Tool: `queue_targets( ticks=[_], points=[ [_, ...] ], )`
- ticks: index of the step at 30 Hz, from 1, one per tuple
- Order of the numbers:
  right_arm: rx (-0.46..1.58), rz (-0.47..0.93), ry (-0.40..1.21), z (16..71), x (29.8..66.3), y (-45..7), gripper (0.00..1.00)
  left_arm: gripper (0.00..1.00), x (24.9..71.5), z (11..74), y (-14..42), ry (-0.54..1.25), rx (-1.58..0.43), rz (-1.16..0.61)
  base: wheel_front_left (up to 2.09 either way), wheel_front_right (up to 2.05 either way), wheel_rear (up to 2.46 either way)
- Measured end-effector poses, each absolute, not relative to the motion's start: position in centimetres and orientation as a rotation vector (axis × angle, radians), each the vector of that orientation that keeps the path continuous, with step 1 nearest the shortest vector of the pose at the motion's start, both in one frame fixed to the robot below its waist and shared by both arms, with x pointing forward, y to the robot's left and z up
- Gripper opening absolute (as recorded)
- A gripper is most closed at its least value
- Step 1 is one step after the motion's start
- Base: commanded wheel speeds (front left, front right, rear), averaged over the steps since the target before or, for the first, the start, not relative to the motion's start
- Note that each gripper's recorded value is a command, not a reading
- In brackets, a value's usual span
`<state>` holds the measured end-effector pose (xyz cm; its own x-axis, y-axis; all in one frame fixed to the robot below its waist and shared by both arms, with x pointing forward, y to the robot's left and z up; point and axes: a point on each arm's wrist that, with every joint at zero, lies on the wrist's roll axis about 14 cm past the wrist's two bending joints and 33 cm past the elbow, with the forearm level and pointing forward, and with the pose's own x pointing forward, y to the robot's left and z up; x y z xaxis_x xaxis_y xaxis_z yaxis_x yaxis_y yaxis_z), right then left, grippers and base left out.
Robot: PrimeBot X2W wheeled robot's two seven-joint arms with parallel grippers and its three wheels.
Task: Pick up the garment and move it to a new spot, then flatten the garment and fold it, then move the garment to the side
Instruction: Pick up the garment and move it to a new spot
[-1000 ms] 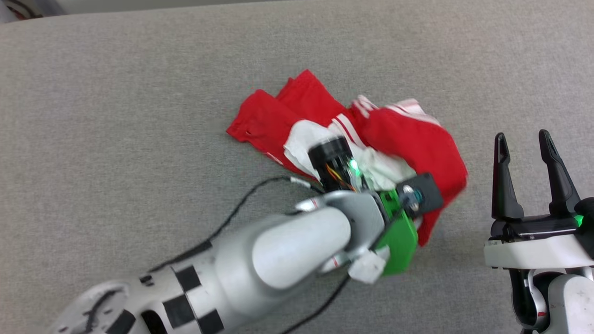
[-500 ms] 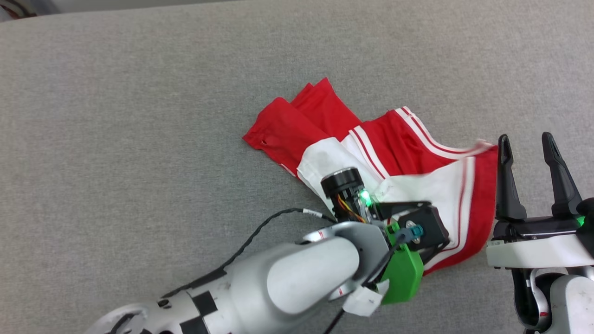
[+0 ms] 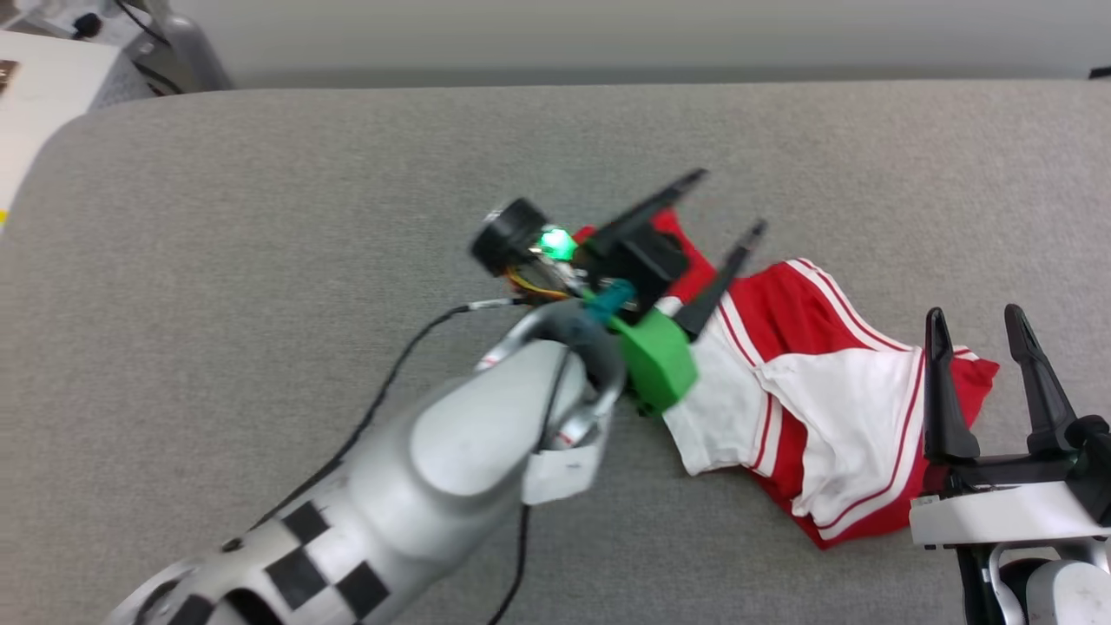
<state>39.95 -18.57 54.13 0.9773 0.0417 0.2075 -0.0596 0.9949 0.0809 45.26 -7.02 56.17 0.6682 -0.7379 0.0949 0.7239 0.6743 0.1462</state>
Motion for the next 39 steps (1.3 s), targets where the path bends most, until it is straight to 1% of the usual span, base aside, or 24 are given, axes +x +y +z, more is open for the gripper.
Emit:
queue_targets(
  ticks=[5,9,10,15,19,22,25,31,39],
  points=[
    [0.092,0.089,-0.221,54.6,39.8,-17.3,1.00,1.00,46.6,58.4,0.7,-0.222,0.081,-0.559,0.00,0.00,0.00],
    [0.092,0.113,-0.228,55.0,39.5,-16.5,1.00,1.00,45.8,58.1,6.3,-0.230,0.078,-0.381,0.00,0.00,0.00],
    [0.089,0.121,-0.227,55.0,39.3,-16.3,1.00,1.00,45.1,57.8,8.7,-0.227,0.079,-0.308,0.00,0.00,0.00],
    [0.079,0.141,-0.231,55.3,38.7,-15.6,1.00,1.00,42.8,56.8,14.0,-0.211,0.069,-0.146,0.00,0.00,0.00],
    [0.075,0.152,-0.237,55.6,38.0,-15.3,1.00,1.00,40.6,55.9,17.1,-0.193,0.063,-0.050,0.00,0.00,0.00],
    [0.070,0.160,-0.241,55.7,37.5,-15.1,1.00,1.00,39.0,55.1,18.7,-0.175,0.053,0.001,0.00,0.00,0.00],
    [0.069,0.162,-0.239,55.7,37.0,-15.0,1.00,1.00,37.5,54.2,19.2,-0.158,0.037,0.018,0.00,0.00,0.00],
    [0.070,0.150,-0.218,55.0,36.0,-15.5,1.00,1.00,35.5,53.2,18.9,-0.141,-0.005,0.008,0.00,0.00,0.00],
    [0.076,0.134,-0.176,53.7,35.1,-16.0,1.00,1.00,34.5,52.6,17.8,-0.131,-0.021,-0.019,0.00,0.00,0.00]
  ],
)
